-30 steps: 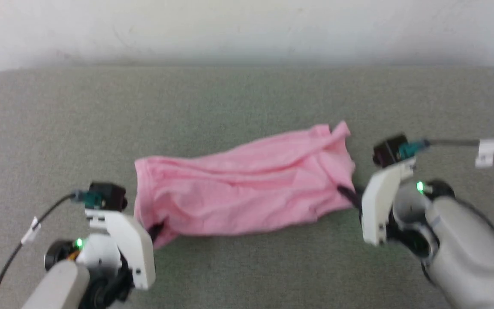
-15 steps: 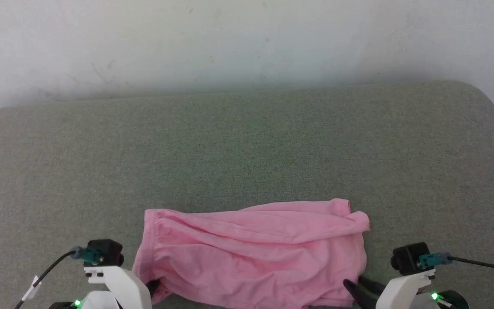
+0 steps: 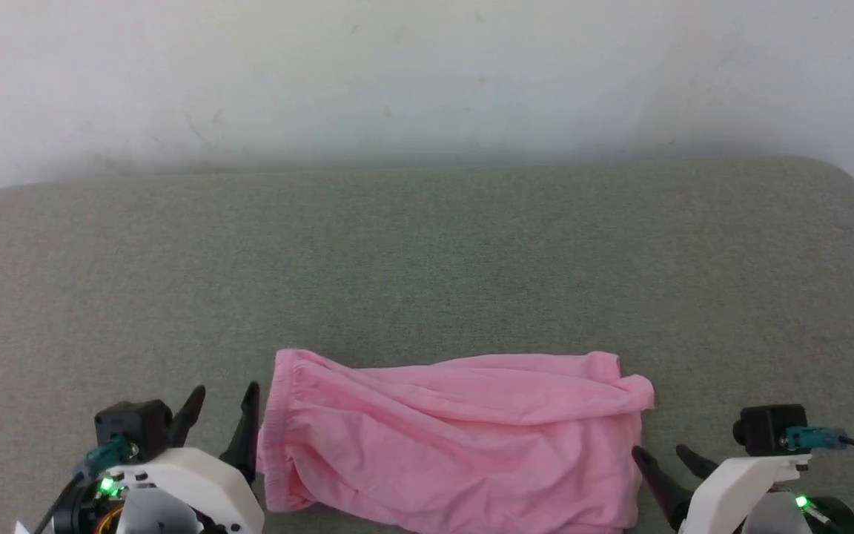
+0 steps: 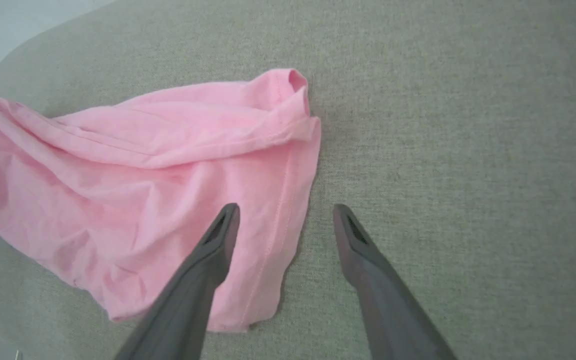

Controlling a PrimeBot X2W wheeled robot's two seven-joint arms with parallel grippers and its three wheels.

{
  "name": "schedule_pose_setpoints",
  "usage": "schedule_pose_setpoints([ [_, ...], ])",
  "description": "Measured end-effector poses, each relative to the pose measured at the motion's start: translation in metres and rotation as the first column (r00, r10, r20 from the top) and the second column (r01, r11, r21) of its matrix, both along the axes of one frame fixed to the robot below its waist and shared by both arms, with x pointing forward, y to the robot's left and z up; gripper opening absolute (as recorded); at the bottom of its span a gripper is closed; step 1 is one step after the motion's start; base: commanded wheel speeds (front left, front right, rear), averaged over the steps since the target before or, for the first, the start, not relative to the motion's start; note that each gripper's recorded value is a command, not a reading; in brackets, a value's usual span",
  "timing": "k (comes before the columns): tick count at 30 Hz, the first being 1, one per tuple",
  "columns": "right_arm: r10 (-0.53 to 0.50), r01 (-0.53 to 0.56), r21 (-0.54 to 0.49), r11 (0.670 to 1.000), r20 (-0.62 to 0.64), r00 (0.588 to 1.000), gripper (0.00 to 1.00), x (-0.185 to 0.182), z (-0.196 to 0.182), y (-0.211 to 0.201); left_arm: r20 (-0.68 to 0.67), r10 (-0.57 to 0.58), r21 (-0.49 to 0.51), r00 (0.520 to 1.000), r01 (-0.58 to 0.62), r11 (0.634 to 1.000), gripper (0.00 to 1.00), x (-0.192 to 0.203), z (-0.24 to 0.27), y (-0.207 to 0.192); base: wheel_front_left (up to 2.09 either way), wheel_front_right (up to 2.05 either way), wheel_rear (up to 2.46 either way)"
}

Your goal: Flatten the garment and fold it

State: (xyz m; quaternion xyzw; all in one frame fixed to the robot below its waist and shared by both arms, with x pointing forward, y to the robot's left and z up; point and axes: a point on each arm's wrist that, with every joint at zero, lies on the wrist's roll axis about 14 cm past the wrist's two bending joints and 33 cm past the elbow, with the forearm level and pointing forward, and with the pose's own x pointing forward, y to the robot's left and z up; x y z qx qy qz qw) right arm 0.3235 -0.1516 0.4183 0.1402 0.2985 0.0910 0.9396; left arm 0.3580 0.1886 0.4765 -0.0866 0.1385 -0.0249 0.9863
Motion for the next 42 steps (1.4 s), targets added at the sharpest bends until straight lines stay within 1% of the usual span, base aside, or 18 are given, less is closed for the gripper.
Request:
schedule_pose_setpoints([
  [3, 0.024, -0.024, 0.004, 1.0, -0.059, 0.998, 1.0, 0.003, -0.011, 0.004, 0.12, -0.012, 0.044, 0.993, 0.006, 0.999, 1.0, 0.001, 0.016, -0.001, 0.0, 0.0, 0.0],
  [5, 0.043, -0.042, 0.016, 0.999, -0.087, 0.995, 1.0, 0.008, -0.015, 0.009, 0.206, -0.028, 0.078, 0.978, 0.012, 0.997, 1.0, 0.002, 0.028, -0.002, 0.0, 0.0, 0.0],
  [6, 0.043, -0.042, 0.016, 0.999, -0.087, 0.995, 1.0, 0.008, -0.015, 0.009, 0.206, -0.028, 0.078, 0.978, 0.012, 0.997, 1.0, 0.002, 0.028, -0.002, 0.0, 0.0, 0.0],
  [8, 0.07, -0.067, 0.028, 0.997, -0.119, 0.99, 1.0, 0.012, -0.021, 0.017, 0.266, -0.038, 0.107, 0.963, 0.009, 0.994, 1.0, 0.003, 0.036, -0.003, 0.0, 0.0, 0.0],
  [12, 0.131, -0.126, 0.039, 0.991, -0.203, 0.97, 1.0, 0.017, -0.036, 0.033, 0.318, -0.071, 0.14, 0.945, 0.027, 0.99, 1.0, 0.007, 0.041, -0.009, 0.0, 0.0, 0.0],
  [14, 0.146, -0.141, 0.039, 0.989, -0.228, 0.963, 1.0, 0.021, -0.04, 0.037, 0.324, -0.075, 0.145, 0.943, 0.029, 0.989, 1.0, 0.009, 0.04, -0.011, 0.0, 0.0, 0.0],
  [17, 0.172, -0.169, 0.037, 0.985, -0.302, 0.938, 1.0, 0.021, -0.051, 0.04, 0.324, -0.072, 0.142, 0.943, 0.027, 0.989, 1.0, 0.01, 0.037, -0.013, 0.0, 0.0, 0.0],
  [18, 0.179, -0.174, 0.046, 0.984, -0.328, 0.928, 0.93, 0.02, -0.054, 0.041, 0.326, -0.074, 0.138, 0.943, 0.03, 0.99, 1.0, 0.01, 0.037, -0.014, 0.0, 0.0, 0.0],
  [19, 0.187, -0.183, 0.044, 0.982, -0.35, 0.918, 0.46, 0.02, -0.057, 0.042, 0.329, -0.071, 0.134, 0.942, 0.028, 0.991, 1.0, 0.011, 0.038, -0.015, 0.0, 0.0, 0.0],
  [20, 0.194, -0.192, 0.041, 0.98, -0.364, 0.911, 0.32, 0.02, -0.058, 0.042, 0.331, -0.069, 0.132, 0.941, 0.027, 0.991, 1.0, 0.011, 0.038, -0.015, 0.0, 0.0, 0.0],
  [21, 0.195, -0.19, 0.05, 0.98, -0.369, 0.909, 0.1, 0.02, -0.058, 0.042, 0.332, -0.068, 0.131, 0.941, 0.025, 0.991, 1.0, 0.01, 0.038, -0.015, 0.0, 0.0, 0.0],
  [22, 0.195, -0.188, 0.056, 0.981, -0.372, 0.907, 0.0, 0.021, -0.058, 0.042, 0.333, -0.066, 0.13, 0.941, 0.023, 0.991, 1.0, 0.01, 0.039, -0.015, 0.0, 0.0, 0.0],
  [25, 0.211, -0.2, 0.066, 0.977, -0.372, 0.904, 0.0, 0.02, -0.057, 0.048, 0.341, -0.063, 0.122, 0.938, 0.022, 0.992, 1.0, 0.009, 0.041, -0.015, 0.0, 0.0, 0.0],
  [28, 0.219, -0.209, 0.068, 0.976, -0.349, 0.911, 0.0, 0.019, -0.053, 0.051, 0.358, -0.057, 0.119, 0.932, 0.016, 0.993, 1.0, 0.008, 0.046, -0.015, 0.0, 0.0, 0.0],
  [34, 0.215, -0.205, 0.066, 0.977, -0.241, 0.946, 0.0, 0.022, -0.036, 0.052, 0.383, -0.044, 0.099, 0.923, 0.007, 0.995, 1.0, 0.003, 0.054, -0.015, 0.0, 0.0, 0.0],
  [37, 0.184, -0.178, 0.052, 0.983, -0.184, 0.966, 0.0, 0.025, -0.026, 0.039, 0.389, -0.037, 0.092, 0.921, 0.002, 0.996, 1.0, 0.001, 0.056, -0.014, 0.0, 0.0, 0.0],
  [42, 0.093, -0.091, 0.02, 0.996, -0.119, 0.989, 0.0, 0.028, -0.011, 0.001, 0.381, -0.025, 0.075, 0.924, -0.004, 0.997, 1.0, -0.003, 0.053, -0.014, 0.0, 0.0, 0.0],
])
